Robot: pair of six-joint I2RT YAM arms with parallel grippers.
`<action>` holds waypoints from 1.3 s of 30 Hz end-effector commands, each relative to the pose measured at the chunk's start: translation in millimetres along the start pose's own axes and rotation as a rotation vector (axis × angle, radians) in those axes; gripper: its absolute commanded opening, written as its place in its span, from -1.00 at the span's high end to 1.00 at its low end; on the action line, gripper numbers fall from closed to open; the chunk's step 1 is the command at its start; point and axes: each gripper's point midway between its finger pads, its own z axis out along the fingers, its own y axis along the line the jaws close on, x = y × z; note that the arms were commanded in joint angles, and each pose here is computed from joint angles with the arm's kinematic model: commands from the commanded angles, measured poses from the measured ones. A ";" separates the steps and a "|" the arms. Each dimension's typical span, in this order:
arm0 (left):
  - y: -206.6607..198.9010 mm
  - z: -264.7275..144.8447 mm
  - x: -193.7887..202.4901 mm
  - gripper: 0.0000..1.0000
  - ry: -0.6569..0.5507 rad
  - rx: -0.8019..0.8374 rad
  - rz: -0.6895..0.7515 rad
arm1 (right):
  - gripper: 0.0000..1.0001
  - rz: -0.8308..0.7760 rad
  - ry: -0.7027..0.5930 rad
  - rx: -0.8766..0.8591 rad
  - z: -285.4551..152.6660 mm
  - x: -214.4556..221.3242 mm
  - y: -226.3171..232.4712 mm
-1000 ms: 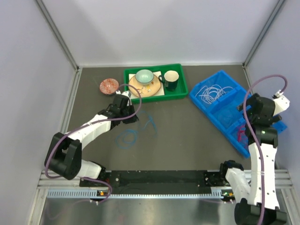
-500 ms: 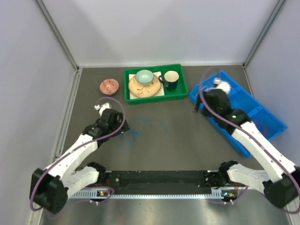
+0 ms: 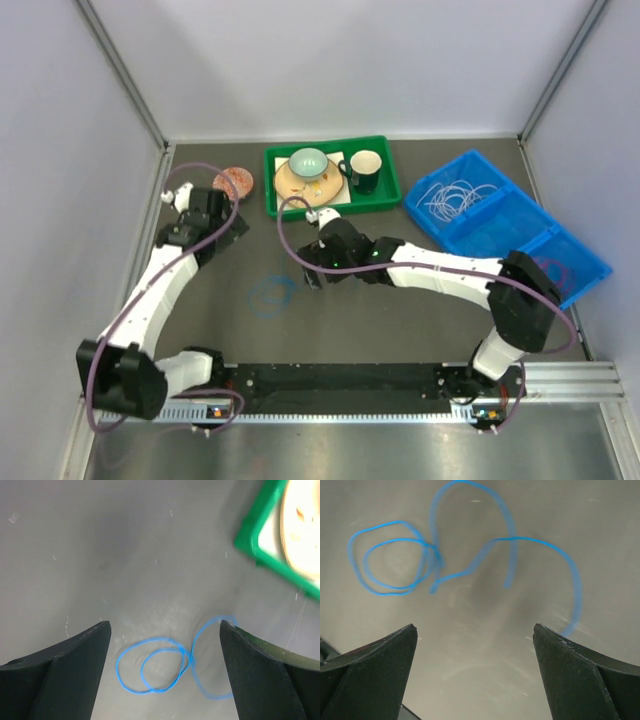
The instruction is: Untangle the cables
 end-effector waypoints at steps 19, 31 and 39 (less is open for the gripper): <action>40.4 29.0 -79.0 -0.87 0.055 -0.039 -0.244 | -0.70 -0.177 -0.028 -0.035 94.6 -5.8 94.7; 42.7 39.6 -61.4 -0.85 0.099 -0.015 -0.251 | 0.36 -0.185 -0.003 0.083 110.7 17.5 77.8; 39.0 35.2 -59.9 -0.83 0.099 0.012 -0.253 | 1.00 -0.125 -0.105 0.220 80.3 -13.8 50.0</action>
